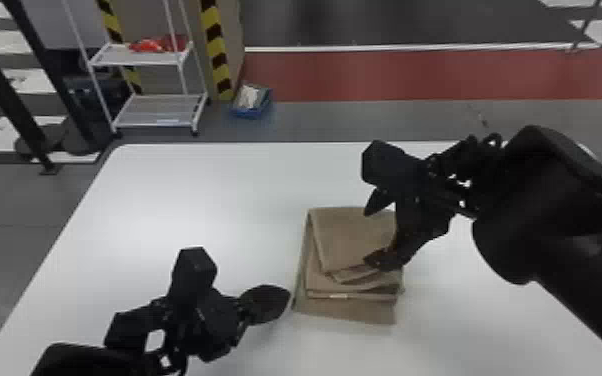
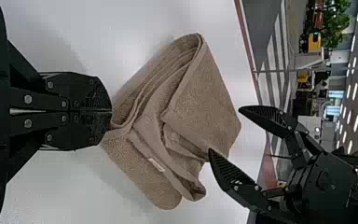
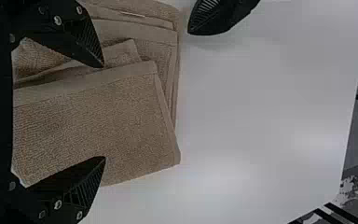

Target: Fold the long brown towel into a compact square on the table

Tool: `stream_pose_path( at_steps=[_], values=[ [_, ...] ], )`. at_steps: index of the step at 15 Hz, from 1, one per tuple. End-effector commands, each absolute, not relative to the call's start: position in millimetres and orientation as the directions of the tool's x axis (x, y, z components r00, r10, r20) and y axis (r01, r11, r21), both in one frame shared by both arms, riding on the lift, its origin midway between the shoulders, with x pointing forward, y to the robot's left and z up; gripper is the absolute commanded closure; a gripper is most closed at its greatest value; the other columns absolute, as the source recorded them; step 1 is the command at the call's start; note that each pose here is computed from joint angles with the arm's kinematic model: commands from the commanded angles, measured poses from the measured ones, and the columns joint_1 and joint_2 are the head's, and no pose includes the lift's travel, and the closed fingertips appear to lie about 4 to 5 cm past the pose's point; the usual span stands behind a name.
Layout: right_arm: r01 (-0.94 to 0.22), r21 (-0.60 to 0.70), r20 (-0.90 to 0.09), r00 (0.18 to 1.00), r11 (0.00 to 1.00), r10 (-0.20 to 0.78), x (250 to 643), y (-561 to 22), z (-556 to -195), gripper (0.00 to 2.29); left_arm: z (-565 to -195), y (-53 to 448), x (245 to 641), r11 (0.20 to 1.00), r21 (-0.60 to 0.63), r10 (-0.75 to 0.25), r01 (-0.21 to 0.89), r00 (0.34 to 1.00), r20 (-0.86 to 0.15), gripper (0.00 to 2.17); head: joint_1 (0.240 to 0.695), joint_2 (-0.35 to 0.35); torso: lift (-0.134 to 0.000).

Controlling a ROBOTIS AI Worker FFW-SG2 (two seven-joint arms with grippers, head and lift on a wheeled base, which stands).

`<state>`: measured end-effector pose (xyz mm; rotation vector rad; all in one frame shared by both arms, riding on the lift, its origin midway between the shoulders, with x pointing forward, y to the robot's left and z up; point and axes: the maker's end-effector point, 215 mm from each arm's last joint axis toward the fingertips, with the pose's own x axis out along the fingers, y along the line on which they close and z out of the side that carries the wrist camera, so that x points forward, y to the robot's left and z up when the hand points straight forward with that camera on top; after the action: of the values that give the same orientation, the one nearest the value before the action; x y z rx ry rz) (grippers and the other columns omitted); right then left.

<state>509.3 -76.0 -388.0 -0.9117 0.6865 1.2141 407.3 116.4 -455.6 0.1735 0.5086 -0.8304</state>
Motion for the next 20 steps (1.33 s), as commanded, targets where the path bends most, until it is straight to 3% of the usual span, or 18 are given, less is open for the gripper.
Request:
stream_pose_path(
  at_steps=[1,3,6,7,8,9,10,20],
  values=[
    [-0.967,-0.252,-0.875,0.241,0.031,0.421,505.3,-84.4,-389.8,0.22,-452.2,120.7,409.4,0.683,-0.047,-0.649,0.729,0.576,-0.497,1.93,0.695,0.049,-0.124],
    [-0.961,-0.275,-0.894,0.261,0.012,0.364,509.3,-101.7,-394.1,0.25,-451.4,122.4,410.5,0.688,-0.044,-0.644,0.725,0.581,-0.498,1.57,0.695,0.047,-0.124],
    [-0.963,-0.269,-0.905,0.249,-0.009,0.346,503.8,-102.9,-401.5,0.29,-445.2,125.4,413.3,0.696,-0.037,-0.637,0.717,0.592,-0.493,1.54,0.695,0.026,-0.124],
    [-0.964,-0.266,-0.910,0.242,-0.026,0.335,499.8,-100.4,-405.0,0.29,-442.0,127.5,414.5,0.699,-0.035,-0.635,0.714,0.598,-0.489,1.41,0.695,0.025,-0.124],
    [-0.964,-0.264,-0.914,0.235,-0.044,0.331,495.8,-96.6,-406.4,0.29,-439.4,129.7,415.1,0.703,-0.034,-0.633,0.710,0.603,-0.486,0.74,0.695,0.026,-0.124],
    [-0.965,-0.259,-0.916,0.228,-0.052,0.330,492.3,-93.7,-407.5,0.29,-438.5,129.7,414.0,0.703,-0.032,-0.632,0.711,0.604,-0.486,0.34,0.695,0.029,-0.124],
    [-0.965,-0.254,-0.917,0.221,-0.060,0.331,489.4,-91.3,-407.2,0.29,-437.5,128.9,412.6,0.702,-0.031,-0.633,0.712,0.603,-0.485,0.23,0.695,0.034,-0.124],
    [-0.963,-0.254,-0.928,0.217,-0.087,0.302,483.6,-85.1,-424.2,0.59,-418.8,127.6,403.1,0.703,-0.033,-0.646,0.710,0.619,-0.446,0.23,0.695,0.048,-0.124]
  ],
)
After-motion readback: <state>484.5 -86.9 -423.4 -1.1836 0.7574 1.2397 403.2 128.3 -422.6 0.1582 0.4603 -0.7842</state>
